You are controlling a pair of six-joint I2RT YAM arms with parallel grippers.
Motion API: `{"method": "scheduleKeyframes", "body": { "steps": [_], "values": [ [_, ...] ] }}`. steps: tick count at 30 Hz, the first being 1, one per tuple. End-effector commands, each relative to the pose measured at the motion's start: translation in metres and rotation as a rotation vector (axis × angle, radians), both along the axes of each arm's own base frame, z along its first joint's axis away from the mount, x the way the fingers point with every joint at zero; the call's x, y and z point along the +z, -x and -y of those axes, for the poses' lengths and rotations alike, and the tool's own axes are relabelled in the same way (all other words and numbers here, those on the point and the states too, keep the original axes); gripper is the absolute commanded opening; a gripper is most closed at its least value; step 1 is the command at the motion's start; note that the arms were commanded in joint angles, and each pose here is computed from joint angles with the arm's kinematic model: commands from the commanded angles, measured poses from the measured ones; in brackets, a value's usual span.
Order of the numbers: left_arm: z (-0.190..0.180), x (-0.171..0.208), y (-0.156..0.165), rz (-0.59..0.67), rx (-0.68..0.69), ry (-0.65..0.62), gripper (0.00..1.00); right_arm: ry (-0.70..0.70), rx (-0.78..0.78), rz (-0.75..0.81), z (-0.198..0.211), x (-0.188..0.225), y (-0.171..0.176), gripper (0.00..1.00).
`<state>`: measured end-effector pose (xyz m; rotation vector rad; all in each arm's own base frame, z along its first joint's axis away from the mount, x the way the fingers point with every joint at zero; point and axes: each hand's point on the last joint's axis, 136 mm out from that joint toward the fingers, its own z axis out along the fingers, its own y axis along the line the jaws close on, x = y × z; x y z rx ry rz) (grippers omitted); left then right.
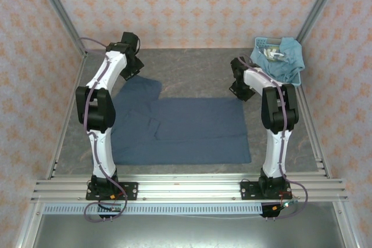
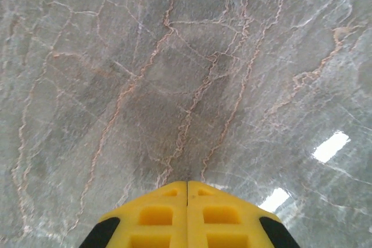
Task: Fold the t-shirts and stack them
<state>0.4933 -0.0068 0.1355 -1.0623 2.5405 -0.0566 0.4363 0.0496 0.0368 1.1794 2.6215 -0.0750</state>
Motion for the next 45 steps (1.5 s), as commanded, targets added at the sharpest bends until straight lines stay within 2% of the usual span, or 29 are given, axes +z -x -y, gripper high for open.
{"method": "scheduleKeyframes", "body": {
  "steps": [1,10,17,25,32,39,45],
  "values": [
    [-0.002,0.025,0.021,0.028,-0.015,-0.017,0.00,0.029,0.009,0.030,0.010,0.026,0.011,0.00],
    [-0.012,0.047,0.109,-0.001,0.001,-0.037,0.00,-0.041,0.073,0.078,0.002,0.041,0.037,0.00],
    [-0.021,0.057,0.187,-0.029,0.026,-0.057,0.00,-0.060,0.111,0.082,0.004,0.048,0.072,0.00],
    [-0.026,0.059,0.257,-0.049,0.040,-0.058,0.00,-0.069,0.142,0.072,0.007,0.048,0.118,0.00],
    [-0.025,0.061,0.298,-0.067,0.055,-0.033,0.00,-0.071,0.153,0.049,0.011,0.040,0.152,0.00],
    [-0.023,0.061,0.324,-0.086,0.061,-0.010,0.00,-0.064,0.158,0.038,0.014,0.041,0.172,0.00],
    [-0.027,0.044,0.343,-0.135,0.058,-0.034,0.00,-0.070,0.161,0.020,0.012,0.037,0.195,0.00]
  ]
}}
